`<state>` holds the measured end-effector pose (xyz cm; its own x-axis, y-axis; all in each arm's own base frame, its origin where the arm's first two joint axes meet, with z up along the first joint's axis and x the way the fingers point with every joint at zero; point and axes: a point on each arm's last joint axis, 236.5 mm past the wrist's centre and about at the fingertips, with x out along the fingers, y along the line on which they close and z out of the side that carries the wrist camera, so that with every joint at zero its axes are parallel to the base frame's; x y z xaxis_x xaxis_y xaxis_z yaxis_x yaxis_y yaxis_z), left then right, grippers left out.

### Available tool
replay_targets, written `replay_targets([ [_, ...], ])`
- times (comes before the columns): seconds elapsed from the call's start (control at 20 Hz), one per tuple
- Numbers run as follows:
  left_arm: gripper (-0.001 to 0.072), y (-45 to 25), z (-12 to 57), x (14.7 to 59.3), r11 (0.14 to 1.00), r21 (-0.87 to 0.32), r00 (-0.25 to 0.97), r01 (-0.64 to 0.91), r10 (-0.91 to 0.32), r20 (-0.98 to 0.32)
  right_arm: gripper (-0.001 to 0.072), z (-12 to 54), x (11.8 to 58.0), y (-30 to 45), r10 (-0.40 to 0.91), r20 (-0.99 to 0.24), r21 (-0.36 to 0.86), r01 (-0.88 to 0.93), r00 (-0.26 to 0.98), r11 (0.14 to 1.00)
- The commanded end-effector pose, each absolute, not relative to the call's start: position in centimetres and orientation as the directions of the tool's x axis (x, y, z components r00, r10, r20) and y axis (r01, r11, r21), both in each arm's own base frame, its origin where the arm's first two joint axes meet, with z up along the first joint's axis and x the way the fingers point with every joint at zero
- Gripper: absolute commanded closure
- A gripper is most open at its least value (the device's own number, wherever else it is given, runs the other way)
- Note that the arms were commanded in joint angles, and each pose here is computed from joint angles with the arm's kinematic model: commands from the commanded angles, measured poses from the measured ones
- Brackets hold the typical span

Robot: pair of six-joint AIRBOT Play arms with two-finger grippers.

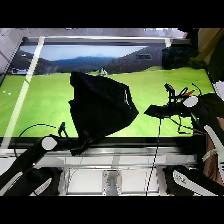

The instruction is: Fold the clothes and pants, and hang the long-sleeved shirts on hangers.

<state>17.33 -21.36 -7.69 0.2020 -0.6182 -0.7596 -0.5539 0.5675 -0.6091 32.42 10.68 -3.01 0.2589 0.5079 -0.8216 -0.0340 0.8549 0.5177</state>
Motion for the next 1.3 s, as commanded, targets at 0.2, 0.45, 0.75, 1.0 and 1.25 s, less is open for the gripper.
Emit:
replay_targets([
  [0.2,0.0216,-22.5,-9.4,18.8,0.515,-0.604,0.272,-0.607,-0.580,-0.768,0.0234,-3.1,32.4,10.6,0.506,-0.823,0.516,-0.034,0.258,0.856],
  [0.45,0.0226,-20.7,-9.1,21.1,0.520,-0.632,0.357,-0.575,-0.535,-0.766,0.0234,-3.1,32.4,10.6,0.506,-0.823,0.516,-0.034,0.258,0.856],
  [0.75,0.0226,-18.2,-10.4,21.1,0.576,-0.568,0.335,-0.588,-0.466,-0.819,0.0235,-3.1,32.4,10.6,0.506,-0.823,0.516,-0.033,0.258,0.856],
  [1.0,0.0226,-11.8,-10.9,24.6,0.531,-0.541,0.430,-0.652,-0.328,-0.841,0.0235,-3.1,32.4,10.6,0.506,-0.823,0.516,-0.033,0.259,0.856],
  [1.25,0.0226,-6.3,-8.1,29.3,0.563,-0.576,0.557,-0.593,-0.230,-0.798,0.0235,-3.0,32.5,10.7,0.510,-0.819,0.521,-0.030,0.263,0.853],
])
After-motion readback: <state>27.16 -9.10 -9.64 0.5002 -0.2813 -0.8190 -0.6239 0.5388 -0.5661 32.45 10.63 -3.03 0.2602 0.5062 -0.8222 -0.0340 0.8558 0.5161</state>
